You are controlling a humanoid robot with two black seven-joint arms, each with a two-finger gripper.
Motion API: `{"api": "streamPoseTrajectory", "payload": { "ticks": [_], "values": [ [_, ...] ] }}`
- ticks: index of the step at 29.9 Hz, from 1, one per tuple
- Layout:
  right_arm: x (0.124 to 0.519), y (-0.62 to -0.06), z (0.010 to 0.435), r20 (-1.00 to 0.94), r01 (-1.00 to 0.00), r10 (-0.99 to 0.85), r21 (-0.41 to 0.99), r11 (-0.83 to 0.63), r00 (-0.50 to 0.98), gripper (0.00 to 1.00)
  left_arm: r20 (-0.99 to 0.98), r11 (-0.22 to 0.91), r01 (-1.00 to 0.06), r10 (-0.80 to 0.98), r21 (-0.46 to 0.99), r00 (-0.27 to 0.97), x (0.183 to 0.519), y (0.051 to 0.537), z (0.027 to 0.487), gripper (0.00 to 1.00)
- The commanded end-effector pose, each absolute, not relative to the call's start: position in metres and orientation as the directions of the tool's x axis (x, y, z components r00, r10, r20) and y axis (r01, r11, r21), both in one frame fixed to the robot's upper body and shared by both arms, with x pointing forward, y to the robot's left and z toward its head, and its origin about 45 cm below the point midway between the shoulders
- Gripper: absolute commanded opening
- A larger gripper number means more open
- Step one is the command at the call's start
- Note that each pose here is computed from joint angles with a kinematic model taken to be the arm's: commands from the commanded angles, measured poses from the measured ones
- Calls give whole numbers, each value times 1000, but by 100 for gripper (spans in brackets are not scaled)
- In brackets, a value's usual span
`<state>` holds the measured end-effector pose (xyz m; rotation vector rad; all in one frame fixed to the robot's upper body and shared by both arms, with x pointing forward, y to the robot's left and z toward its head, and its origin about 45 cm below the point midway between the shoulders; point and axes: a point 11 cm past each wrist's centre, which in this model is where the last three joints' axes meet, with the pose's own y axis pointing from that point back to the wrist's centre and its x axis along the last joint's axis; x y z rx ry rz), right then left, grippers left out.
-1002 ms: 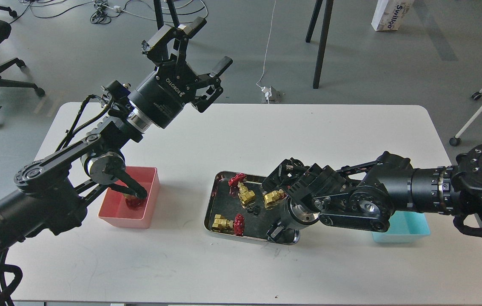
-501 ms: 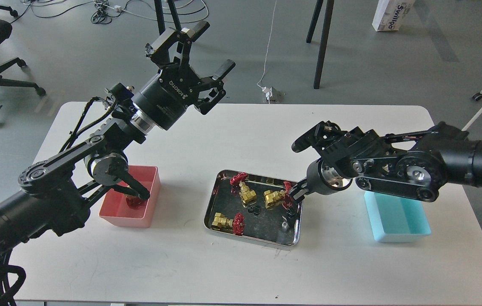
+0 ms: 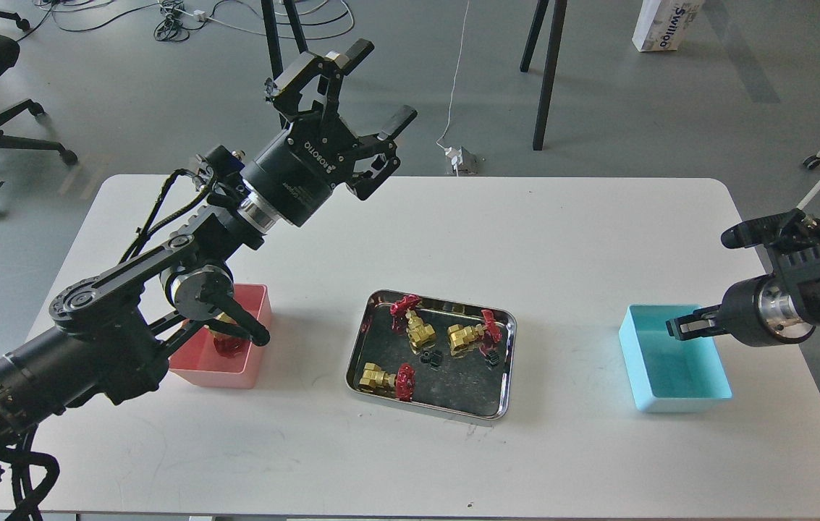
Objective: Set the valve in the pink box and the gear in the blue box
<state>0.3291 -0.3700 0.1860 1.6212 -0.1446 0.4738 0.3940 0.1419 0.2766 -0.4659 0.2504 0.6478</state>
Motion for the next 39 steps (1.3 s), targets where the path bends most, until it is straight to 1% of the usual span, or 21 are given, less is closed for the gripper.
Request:
{"api": "streamPoseTrajectory", "payload": {
  "ticks": [1, 3, 4, 6, 9, 13, 15, 17, 18, 20, 21, 23, 24, 26, 27, 29, 31, 33, 36, 39],
  "values": [
    [327, -371, 182, 381, -366, 174, 923, -116, 908, 27, -363, 700, -630, 521, -336, 773, 394, 143, 277, 87],
    [328, -370, 182, 384, -368, 171, 922, -120, 907, 40, -364, 700, -629, 520, -337, 773, 394, 142, 277, 87],
    [328, -370, 182, 385, -369, 169, 922, -121, 907, 51, -364, 700, -629, 519, -337, 773, 394, 142, 277, 87],
    [329, -369, 183, 386, -369, 161, 921, -127, 908, 100, -364, 700, -629, 519, -337, 773, 394, 142, 277, 87],
    [330, -371, 185, 392, -376, 153, 918, -124, 907, 100, -365, 699, -632, 522, -335, 771, 394, 142, 276, 87],
    [345, -367, 200, 446, -428, 115, 891, -151, 888, 100, -357, 688, -651, 548, -321, 756, 402, 149, 273, 87],
    [363, -366, 222, 504, -493, 13, 848, -194, 863, 100, -349, 686, -652, 554, -322, 755, 405, 152, 275, 87],
    [384, -371, 248, 539, -570, -188, 781, -256, 821, 100, -338, 680, -660, 569, -321, 750, 410, 157, 278, 87],
    [396, -375, 266, 533, -619, -324, 728, -295, 782, 100, -324, 676, -665, 582, -317, 746, 416, 161, 281, 88],
    [418, -377, 301, 448, -711, -579, 591, -380, 682, 100, -299, 663, -682, 613, -308, 731, 428, 168, 285, 89],
    [428, -379, 320, 359, -757, -695, 502, -418, 623, 100, -285, 655, -693, 632, -302, 721, 435, 173, 287, 90],
    [446, -378, 351, 129, -827, -841, 310, -469, 526, 100, -260, 645, -700, 650, -307, 714, 448, 179, 297, 90],
    [453, -382, 363, -1, -856, -878, 221, -467, 478, 100, -255, 643, -698, 651, -316, 715, 453, 181, 303, 90],
    [466, -401, 374, -265, -911, -889, 75, -406, 374, 100, -262, 620, -702, 655, -351, 709, 468, 183, 322, 90],
    [472, -407, 372, -361, -929, -871, 33, -368, 332, 100, -289, 595, -716, 659, -364, 694, 475, 181, 326, 90],
    [481, -414, 358, -483, -953, -834, -2, -304, 267, 100, -358, 533, -762, 676, -367, 645, 487, 187, 323, 92],
    [484, -411, 336, -568, -962, -790, -8, -273, 229, 100, -419, 468, -806, 691, -362, 589, 494, 198, 315, 93],
    [484, -403, 322, -620, -964, -753, -24, -263, 221, 100, -452, 436, -824, 691, -362, 565, 498, 201, 313, 94],
    [485, -391, 305, -699, -968, -682, -63, -241, 215, 100, -468, 421, -834, 692, -357, 550, 497, 206, 309, 94],
    [485, -392, 300, -747, -974, -632, -96, -205, 207, 100, -468, 423, -839, 698, -342, 542, 496, 209, 302, 94]
  ]
}}
